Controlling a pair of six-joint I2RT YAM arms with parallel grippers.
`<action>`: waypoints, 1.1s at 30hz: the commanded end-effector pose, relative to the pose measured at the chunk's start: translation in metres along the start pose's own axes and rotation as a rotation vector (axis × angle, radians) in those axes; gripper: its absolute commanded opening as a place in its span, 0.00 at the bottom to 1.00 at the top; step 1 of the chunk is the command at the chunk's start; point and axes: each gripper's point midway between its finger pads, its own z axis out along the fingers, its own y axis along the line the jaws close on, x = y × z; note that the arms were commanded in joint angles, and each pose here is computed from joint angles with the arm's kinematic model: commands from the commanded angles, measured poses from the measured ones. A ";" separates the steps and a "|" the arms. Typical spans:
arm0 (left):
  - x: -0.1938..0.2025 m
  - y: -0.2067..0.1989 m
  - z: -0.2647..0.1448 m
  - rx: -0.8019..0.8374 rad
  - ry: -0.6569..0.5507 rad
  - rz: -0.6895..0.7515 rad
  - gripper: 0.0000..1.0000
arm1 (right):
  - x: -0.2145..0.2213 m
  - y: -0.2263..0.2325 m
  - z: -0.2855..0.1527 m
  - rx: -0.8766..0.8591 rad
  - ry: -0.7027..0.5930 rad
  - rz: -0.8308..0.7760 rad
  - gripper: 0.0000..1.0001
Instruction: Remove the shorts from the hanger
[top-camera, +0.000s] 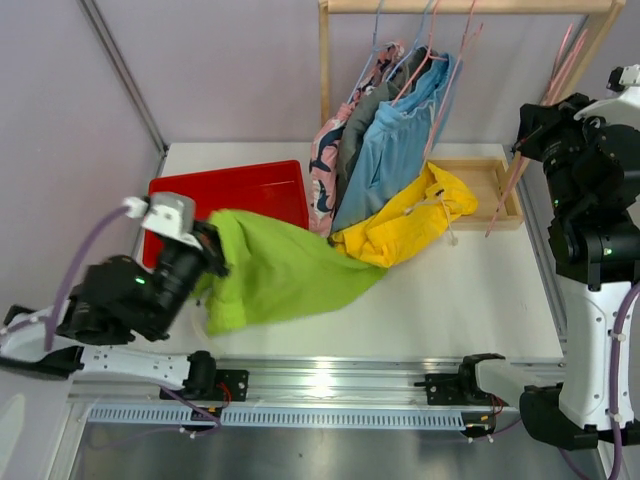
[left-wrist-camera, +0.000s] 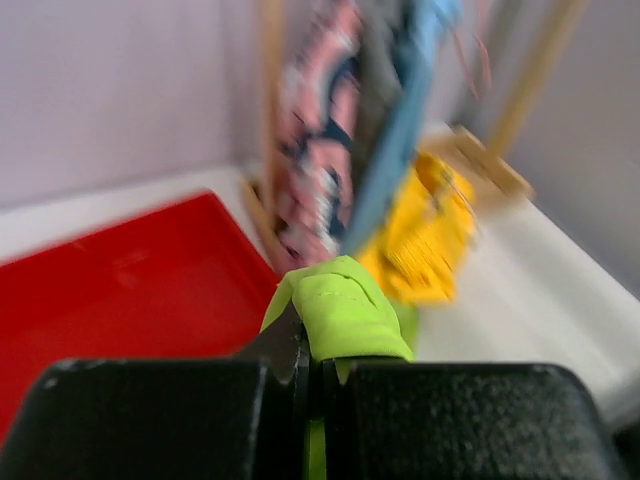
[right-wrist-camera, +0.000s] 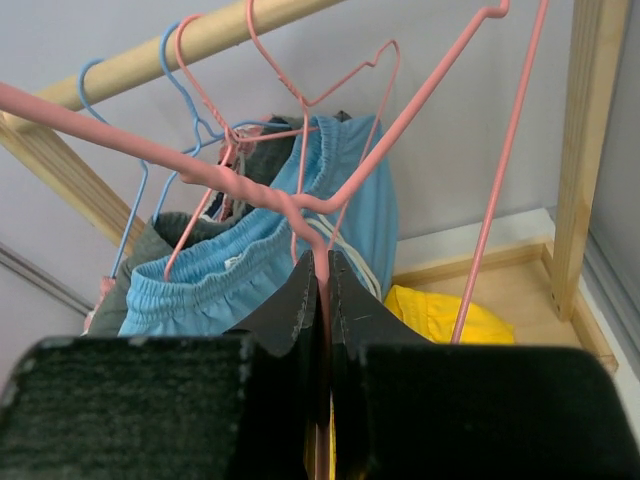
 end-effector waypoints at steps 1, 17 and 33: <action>-0.118 0.071 -0.009 -0.197 -0.265 -0.027 0.00 | -0.028 0.009 -0.019 -0.053 -0.096 0.017 0.00; -0.080 0.199 0.188 -0.490 -0.051 0.108 0.00 | 0.012 0.009 0.023 -0.113 0.008 -0.047 0.00; 0.091 0.292 0.273 -0.575 0.254 -0.062 0.94 | 0.029 -0.020 0.110 -0.114 0.057 -0.005 0.00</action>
